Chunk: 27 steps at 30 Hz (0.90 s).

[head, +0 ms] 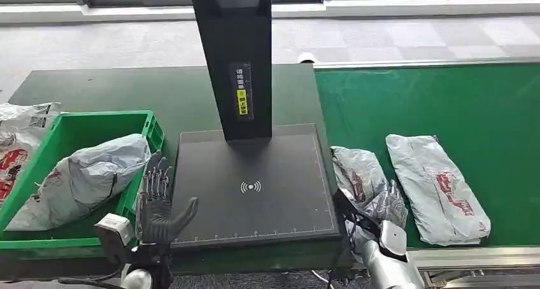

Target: Moved the parcel from conveyor to table for the left to box.

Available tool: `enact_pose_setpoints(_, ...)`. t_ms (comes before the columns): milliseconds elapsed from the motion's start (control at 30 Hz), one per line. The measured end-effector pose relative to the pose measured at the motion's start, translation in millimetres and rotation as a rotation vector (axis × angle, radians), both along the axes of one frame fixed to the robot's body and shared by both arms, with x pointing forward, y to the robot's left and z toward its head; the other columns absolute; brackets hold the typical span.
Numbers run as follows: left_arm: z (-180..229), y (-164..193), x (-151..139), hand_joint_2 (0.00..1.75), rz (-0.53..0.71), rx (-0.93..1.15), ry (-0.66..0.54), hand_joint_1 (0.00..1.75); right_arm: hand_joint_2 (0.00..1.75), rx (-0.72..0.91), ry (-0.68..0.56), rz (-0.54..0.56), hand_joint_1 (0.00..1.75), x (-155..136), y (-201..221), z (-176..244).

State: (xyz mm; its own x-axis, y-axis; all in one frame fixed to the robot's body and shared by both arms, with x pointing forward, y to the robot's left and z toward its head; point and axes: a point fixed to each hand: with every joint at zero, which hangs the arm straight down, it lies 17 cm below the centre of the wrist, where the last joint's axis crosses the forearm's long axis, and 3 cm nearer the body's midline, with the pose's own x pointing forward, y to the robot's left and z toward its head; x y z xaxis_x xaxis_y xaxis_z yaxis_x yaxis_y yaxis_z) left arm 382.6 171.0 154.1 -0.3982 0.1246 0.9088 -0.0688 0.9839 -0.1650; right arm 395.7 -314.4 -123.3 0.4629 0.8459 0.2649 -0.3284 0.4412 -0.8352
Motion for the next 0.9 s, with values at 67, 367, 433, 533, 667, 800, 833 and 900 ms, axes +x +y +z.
enact_pose_setpoints(67, -1.4, -0.4, 0.0, 1.75, -0.001, -0.001, 0.003, 0.0, 1.75, 0.019, 0.008, -0.007, 1.75, -3.4, 0.7, -4.2)
enact_pose_setpoints(367, -3.2, -1.1, 0.0, 1.75, -0.003, -0.001, 0.007, 0.0, 1.75, 0.029, 0.018, -0.009, 1.75, -4.5, 0.4, -7.4)
enact_pose_setpoints(433, -3.5, -1.3, 0.1, 1.75, -0.003, -0.001, 0.008, 0.0, 1.75, 0.03, 0.021, -0.009, 1.75, -5.2, 0.5, -8.4)
enact_pose_setpoints(533, -3.5, -1.3, 0.1, 1.75, -0.003, -0.001, 0.008, 0.0, 1.75, 0.037, 0.021, -0.013, 1.75, -5.5, 0.8, -8.7)
enact_pose_setpoints(667, -3.8, -1.3, 0.2, 1.75, -0.003, -0.002, 0.01, 0.0, 1.75, 0.045, 0.011, -0.024, 1.75, -5.1, 0.4, -8.0)
enact_pose_setpoints(800, -3.5, 0.0, 0.2, 1.75, 0.002, -0.005, 0.01, 0.0, 1.75, 0.063, -0.167, -0.064, 1.75, 8.1, -6.6, 16.4)
enact_pose_setpoints(833, -2.8, 0.5, 0.1, 1.75, 0.003, -0.006, 0.009, 0.0, 1.75, 0.074, -0.248, -0.08, 1.75, 11.4, -10.0, 28.8)
enact_pose_setpoints(900, -0.8, 0.9, -0.1, 1.75, 0.004, -0.003, 0.003, 0.0, 1.75, 0.094, -0.423, -0.093, 1.75, 19.5, -13.5, 61.5)
